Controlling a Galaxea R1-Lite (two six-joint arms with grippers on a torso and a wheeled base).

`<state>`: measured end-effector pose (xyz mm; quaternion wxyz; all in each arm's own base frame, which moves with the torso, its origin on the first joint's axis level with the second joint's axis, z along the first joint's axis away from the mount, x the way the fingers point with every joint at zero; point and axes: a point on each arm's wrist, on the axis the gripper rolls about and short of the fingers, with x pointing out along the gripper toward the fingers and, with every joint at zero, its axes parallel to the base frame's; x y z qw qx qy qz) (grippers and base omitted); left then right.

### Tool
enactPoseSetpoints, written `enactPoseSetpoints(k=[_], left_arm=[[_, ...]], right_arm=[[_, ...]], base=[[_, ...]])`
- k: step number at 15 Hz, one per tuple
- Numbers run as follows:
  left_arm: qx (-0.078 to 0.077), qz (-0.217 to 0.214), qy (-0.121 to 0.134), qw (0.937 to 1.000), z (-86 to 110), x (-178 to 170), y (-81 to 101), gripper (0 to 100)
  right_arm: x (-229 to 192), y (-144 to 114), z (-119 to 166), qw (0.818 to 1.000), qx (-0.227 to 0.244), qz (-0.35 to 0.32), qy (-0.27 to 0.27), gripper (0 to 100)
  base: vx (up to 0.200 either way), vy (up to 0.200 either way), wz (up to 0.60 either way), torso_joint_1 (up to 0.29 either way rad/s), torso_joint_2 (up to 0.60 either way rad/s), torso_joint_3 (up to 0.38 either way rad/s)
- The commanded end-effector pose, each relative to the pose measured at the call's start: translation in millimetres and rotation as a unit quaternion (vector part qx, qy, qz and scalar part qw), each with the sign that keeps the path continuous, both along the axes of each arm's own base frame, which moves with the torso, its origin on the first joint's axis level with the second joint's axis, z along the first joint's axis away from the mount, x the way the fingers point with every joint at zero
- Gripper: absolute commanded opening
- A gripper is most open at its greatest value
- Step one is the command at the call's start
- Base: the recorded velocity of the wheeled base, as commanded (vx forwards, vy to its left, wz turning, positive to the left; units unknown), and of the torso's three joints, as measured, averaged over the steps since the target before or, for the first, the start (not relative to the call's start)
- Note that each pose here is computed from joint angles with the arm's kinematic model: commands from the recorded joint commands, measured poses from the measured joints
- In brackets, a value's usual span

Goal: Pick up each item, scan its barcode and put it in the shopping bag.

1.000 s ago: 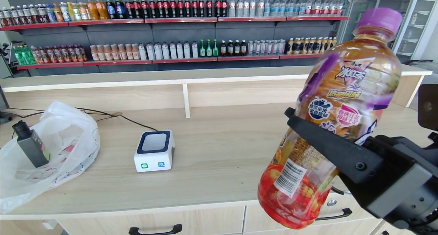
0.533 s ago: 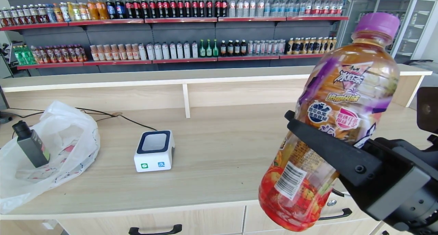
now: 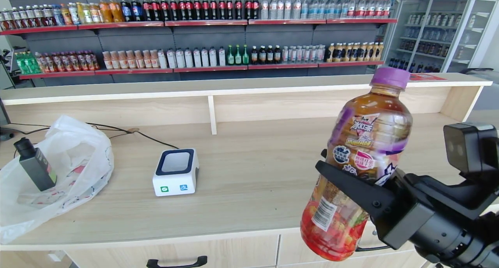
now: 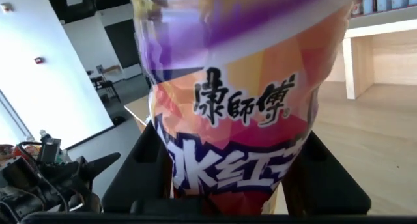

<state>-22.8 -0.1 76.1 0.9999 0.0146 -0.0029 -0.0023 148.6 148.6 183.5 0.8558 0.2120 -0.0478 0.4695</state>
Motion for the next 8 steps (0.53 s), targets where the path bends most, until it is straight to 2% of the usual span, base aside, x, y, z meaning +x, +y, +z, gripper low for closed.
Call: enactPoseSetpoints(k=[1,3,5,6,8], left_arm=[[-0.002,0.0,0.0,1.0,0.0,0.0,0.0,0],[-0.011,0.001,0.0,0.9999,0.0,0.0,0.0,0],[-0.012,0.002,0.0,0.9999,0.0,0.0,0.1,0],[-0.012,0.002,0.0,0.9999,0.0,0.0,0.1,0],[-0.011,0.002,0.0,0.9999,0.0,0.0,0.1,0]], right_arm=[[-4.4,-7.8,-12.9,1.0,-0.016,-0.004,0.026,0],[4.0,-9.0,-18.2,0.999,-0.028,-0.027,0.032,0],[34.6,-24.2,-31.2,0.99,-0.09,-0.108,0.003,0],[53.3,-30.9,-35.6,0.981,-0.128,-0.145,-0.025,0],[98.3,-49.1,-33.7,0.955,-0.172,-0.23,-0.078,0]], base=[[0.0,0.0,0.0,0.0,0.0,0.0],[0.0,0.0,0.0,0.0,0.0,0.0],[0.0,0.0,0.0,0.0,0.0,0.0],[0.0,0.0,0.0,0.0,0.0,0.0],[0.0,0.0,0.0,0.0,0.0,0.0]])
